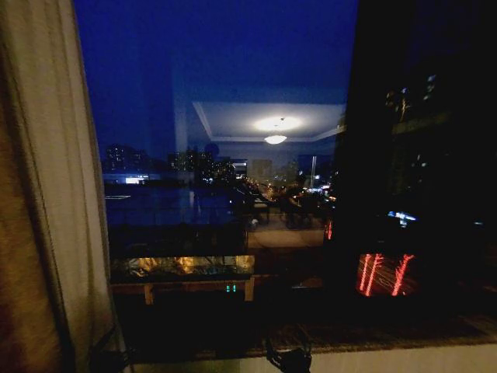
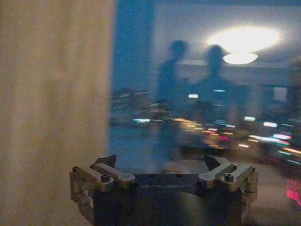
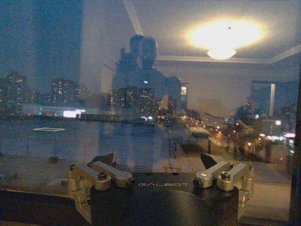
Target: Open the curtains by pulling them apart, changing their state from closed to fully open.
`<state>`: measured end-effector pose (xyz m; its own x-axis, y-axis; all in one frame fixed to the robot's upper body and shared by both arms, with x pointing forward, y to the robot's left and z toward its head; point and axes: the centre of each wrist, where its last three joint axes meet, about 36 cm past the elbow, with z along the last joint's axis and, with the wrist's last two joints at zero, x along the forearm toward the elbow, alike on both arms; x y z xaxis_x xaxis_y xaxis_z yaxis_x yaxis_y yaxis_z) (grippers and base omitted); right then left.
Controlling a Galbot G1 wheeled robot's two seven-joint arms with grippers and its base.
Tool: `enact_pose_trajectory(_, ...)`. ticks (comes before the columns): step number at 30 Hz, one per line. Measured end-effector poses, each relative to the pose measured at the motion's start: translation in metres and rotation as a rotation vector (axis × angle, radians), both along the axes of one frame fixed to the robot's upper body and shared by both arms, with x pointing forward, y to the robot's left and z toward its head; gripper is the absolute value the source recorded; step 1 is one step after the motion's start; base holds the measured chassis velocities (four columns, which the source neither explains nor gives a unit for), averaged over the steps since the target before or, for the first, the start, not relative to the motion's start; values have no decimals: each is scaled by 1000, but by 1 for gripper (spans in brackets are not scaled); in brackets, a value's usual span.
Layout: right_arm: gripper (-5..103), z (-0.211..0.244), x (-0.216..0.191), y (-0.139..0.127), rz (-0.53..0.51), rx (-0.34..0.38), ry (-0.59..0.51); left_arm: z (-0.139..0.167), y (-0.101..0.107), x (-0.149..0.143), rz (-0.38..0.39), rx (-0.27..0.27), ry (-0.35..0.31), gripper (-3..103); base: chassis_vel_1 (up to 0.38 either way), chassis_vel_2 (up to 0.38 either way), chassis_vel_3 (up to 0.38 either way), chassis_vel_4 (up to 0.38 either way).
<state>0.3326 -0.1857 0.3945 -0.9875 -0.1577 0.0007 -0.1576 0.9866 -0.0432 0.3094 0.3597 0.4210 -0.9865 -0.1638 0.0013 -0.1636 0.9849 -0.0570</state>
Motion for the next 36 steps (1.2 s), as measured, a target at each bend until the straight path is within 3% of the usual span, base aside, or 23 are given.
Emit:
enact_pose_trajectory(4,100,2,9,-3,1,33,-6,18,-18,-12,134,-31,19,100,0,0,0,0)
enact_pose_trajectory(13,100,30,25,-8,10,81,-46,44,-41,-45,242,-20,5,100,0,0,0,0)
enact_pose_trajectory(22,100,46,28,-21,3,130,-25,62,-48,-52,250,-11,-13,100,0,0,0,0)
enact_pose_trajectory(36,100,49,31,-21,21,130,-5,58,-45,-48,245,-6,-10,100,-25,-30,26,25)
